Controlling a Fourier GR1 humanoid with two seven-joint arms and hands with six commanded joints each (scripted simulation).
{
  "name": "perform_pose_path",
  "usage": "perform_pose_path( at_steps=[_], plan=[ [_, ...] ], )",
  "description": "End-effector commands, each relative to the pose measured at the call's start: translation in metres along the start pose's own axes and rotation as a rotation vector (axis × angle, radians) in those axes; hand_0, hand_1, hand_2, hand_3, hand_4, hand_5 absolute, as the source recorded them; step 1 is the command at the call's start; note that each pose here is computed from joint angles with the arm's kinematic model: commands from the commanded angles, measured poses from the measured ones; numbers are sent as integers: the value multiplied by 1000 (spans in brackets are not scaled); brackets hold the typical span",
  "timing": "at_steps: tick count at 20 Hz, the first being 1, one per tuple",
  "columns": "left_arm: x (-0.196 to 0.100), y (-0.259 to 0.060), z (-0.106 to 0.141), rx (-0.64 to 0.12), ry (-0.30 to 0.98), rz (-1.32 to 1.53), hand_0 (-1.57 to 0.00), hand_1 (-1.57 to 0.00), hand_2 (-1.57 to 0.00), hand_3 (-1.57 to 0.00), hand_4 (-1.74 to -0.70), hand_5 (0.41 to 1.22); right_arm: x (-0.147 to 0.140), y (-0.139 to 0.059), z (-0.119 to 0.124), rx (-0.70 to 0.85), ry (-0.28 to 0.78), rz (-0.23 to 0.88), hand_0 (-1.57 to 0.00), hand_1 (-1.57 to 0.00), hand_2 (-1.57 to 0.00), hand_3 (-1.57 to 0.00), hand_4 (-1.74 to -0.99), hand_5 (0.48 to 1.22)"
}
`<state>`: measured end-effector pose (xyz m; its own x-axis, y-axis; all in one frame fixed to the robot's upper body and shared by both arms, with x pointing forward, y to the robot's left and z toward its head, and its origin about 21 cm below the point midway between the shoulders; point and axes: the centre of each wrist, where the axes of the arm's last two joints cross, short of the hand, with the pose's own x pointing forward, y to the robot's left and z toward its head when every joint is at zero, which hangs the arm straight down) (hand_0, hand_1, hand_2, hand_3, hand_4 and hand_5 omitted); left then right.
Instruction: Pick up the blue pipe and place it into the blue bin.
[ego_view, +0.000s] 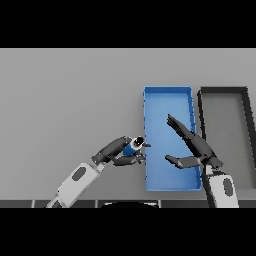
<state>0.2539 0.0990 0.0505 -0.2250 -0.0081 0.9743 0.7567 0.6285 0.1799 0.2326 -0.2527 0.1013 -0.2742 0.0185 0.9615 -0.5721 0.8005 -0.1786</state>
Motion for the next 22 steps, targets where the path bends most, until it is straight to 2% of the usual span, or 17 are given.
perform_pose_path(
  at_steps=[1,3,7,9,15,22],
  plan=[
    [0,-1,0,0,-1,5,-1571,-1571,-1571,-1439,-1731,1221,7,2,-6,45,10,12,1,1,1,1,-1286,520],
    [1,1,-2,6,7,-7,-1571,-1571,-1571,-1439,-1732,1221,24,5,-18,138,-15,20,1,1,1,1,-1305,522],
    [0,-2,-1,6,9,-24,-1571,-1571,-1571,-1435,-1732,1221,48,14,-45,273,-39,57,1,1,1,1,-1297,526],
    [-1,1,-1,9,16,-21,-1571,-1571,-1571,-1437,-1732,1221,53,19,-56,347,-48,90,1,1,1,1,-1303,532],
    [-5,1,-2,-22,-16,5,-1571,-1571,-1571,-1484,-1731,1221,58,40,-92,487,-53,106,1,1,1,1,-1251,535],
    [-4,7,-2,-41,4,24,-1571,-1571,-1571,-1501,-1727,1221,56,56,-128,543,-20,103,1,-1,-23,1,-1225,511]
  ],
)
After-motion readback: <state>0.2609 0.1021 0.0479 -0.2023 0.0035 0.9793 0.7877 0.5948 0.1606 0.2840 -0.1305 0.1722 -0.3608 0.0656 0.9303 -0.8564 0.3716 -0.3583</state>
